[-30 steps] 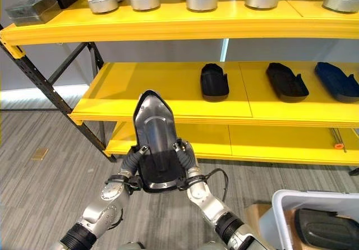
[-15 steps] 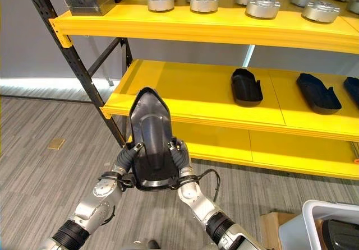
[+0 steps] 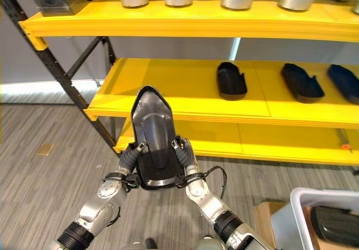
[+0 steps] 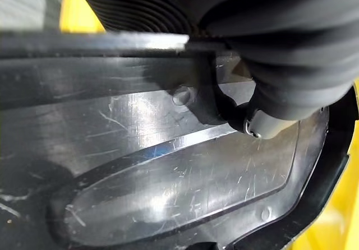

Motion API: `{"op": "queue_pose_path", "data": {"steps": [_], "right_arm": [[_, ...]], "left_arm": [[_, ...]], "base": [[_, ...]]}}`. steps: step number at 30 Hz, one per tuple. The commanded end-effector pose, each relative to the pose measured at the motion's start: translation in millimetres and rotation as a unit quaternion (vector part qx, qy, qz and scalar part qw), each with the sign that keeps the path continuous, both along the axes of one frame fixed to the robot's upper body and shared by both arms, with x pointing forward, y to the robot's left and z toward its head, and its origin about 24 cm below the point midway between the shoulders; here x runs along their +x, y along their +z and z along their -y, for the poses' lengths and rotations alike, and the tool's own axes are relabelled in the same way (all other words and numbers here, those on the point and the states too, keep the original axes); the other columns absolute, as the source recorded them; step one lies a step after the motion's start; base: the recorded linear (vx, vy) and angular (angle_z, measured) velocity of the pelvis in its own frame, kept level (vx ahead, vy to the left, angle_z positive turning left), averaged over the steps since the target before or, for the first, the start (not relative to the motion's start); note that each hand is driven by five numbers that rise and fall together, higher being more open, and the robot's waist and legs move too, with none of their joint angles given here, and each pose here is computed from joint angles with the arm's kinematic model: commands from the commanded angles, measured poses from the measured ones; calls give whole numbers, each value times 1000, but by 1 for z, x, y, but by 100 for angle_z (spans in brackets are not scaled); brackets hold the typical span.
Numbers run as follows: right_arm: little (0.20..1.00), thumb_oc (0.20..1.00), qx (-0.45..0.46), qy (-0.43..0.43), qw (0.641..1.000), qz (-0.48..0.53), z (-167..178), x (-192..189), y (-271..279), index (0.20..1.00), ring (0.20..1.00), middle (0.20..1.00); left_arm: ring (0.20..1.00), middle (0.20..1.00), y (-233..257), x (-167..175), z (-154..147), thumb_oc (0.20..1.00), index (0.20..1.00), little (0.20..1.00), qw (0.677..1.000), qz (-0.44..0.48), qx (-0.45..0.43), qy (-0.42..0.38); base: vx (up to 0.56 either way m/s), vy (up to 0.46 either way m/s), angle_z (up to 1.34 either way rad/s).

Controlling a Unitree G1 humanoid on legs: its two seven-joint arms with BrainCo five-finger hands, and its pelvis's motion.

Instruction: Move parts from the plastic box to the shelf.

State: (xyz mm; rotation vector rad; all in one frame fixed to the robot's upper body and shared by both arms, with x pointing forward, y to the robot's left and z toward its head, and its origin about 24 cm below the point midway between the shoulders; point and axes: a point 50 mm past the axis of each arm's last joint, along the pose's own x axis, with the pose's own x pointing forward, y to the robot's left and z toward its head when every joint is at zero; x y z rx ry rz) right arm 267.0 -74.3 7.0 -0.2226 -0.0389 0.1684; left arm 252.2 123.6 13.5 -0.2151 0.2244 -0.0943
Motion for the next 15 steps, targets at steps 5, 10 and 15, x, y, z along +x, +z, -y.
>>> {"op": "queue_pose_path", "data": {"steps": [5,10,15], "right_arm": [[200,200,28,-28,999,14,20,30,17,200,200,200],[200,200,51,-29,998,19,16,44,37,200,200,200],[200,200,48,-15,999,17,12,42,50,200,200,200]], "left_arm": [[200,200,64,13,18,200,200,200,986,125,-90,-55],[200,200,57,11,12,200,200,200,990,113,-63,-60],[200,200,50,5,7,200,200,200,992,102,-68,-40]], "base": [[222,-188,18],[124,-54,13],[132,159,-2]]}}
